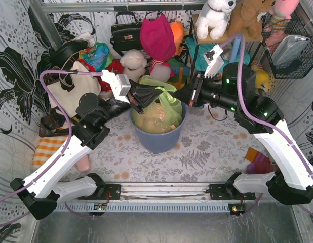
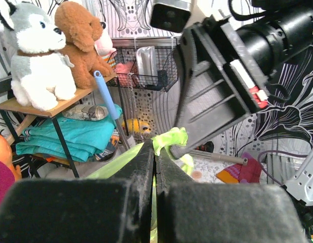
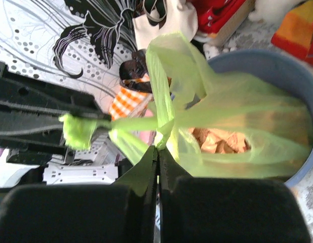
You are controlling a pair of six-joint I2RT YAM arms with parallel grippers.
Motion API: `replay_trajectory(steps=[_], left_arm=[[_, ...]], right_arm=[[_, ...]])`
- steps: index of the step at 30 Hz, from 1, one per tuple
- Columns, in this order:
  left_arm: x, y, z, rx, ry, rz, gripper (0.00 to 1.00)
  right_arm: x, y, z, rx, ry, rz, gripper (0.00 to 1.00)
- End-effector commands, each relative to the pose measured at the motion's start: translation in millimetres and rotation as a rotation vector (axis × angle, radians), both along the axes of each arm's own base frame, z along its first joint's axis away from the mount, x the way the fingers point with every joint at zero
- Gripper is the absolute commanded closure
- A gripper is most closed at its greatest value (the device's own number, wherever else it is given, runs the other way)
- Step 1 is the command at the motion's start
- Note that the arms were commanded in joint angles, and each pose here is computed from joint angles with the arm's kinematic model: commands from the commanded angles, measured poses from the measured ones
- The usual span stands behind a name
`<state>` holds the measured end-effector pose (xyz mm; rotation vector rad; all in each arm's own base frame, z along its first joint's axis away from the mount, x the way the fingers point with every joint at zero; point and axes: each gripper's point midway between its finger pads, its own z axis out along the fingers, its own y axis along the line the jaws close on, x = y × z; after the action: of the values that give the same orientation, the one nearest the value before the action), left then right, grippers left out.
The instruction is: Tie the trash bag
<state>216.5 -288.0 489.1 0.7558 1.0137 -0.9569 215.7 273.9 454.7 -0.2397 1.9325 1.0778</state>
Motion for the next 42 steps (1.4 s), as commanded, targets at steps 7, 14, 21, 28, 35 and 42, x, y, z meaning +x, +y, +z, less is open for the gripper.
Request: replay_trajectory(steps=[7,14,21,28,35,42], left_arm=[[8,15,17,-0.078,-0.039,0.098,0.93],[12,14,13,-0.075,-0.028,0.105,0.93],[14,12,11,-0.067,-0.022,0.106,0.93],[12,12,12,-0.071,-0.02,0.1,0.93],[10,14,11,-0.065,-0.016,0.098,0.93],[8,16,12,-0.06,-0.019,0.103,0.93]], right_arm=[[-48,9,-9,0.15,0.172,0.146,1.0],[-52,27,-22,0.205,0.214,0.153,1.0],[-48,47,-20,0.235,0.129,0.086,1.0],[-27,59,-33,0.227,0.046,-0.064,1.0],[-7,63,-39,0.149,-0.109,-0.278,1.0],[15,53,-57,0.067,-0.169,-0.44,1.0]])
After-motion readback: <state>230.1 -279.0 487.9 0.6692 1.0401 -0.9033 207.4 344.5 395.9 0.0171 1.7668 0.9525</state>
